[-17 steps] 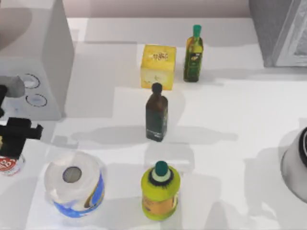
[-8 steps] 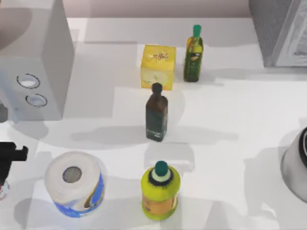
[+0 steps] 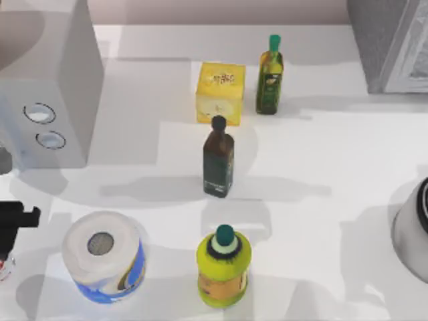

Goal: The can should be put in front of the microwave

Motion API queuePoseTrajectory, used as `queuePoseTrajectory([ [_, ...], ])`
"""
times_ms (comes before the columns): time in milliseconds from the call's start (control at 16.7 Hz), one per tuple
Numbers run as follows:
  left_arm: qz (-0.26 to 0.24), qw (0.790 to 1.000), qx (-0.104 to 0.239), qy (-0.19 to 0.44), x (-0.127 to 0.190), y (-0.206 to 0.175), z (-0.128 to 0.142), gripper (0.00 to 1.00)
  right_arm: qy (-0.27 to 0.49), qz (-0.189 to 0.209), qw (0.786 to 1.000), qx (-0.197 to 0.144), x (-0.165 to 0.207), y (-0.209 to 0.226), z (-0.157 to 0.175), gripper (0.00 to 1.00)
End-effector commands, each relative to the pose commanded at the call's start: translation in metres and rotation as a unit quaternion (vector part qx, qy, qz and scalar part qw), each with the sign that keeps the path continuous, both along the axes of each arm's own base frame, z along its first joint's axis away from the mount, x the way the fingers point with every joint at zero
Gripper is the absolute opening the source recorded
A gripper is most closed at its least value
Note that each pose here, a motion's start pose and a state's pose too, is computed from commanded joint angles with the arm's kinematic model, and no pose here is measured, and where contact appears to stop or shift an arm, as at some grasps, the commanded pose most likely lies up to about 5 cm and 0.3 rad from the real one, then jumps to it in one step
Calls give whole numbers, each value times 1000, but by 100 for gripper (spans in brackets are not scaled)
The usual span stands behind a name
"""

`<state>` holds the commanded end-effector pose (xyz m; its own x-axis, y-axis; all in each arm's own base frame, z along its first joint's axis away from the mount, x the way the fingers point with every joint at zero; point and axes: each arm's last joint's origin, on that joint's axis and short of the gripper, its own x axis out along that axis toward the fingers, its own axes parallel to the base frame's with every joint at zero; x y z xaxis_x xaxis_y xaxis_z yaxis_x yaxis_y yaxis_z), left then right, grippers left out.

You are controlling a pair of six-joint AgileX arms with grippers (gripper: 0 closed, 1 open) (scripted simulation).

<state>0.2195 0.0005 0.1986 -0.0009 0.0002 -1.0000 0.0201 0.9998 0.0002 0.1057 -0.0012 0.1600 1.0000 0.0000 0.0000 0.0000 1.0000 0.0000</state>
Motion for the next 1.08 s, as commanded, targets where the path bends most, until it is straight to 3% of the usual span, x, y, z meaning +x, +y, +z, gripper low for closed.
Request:
queuePoseTrajectory([
  [180,0,1000,0,0,0,0,0,0,0,0,1000,0,0,0,0,100],
  [960,0,1000,0,0,0,0,0,98,0,0,1000,0,0,0,0,100],
  [1080,0,1000,0,0,0,0,0,100,0,0,1000,0,0,0,0,100],
])
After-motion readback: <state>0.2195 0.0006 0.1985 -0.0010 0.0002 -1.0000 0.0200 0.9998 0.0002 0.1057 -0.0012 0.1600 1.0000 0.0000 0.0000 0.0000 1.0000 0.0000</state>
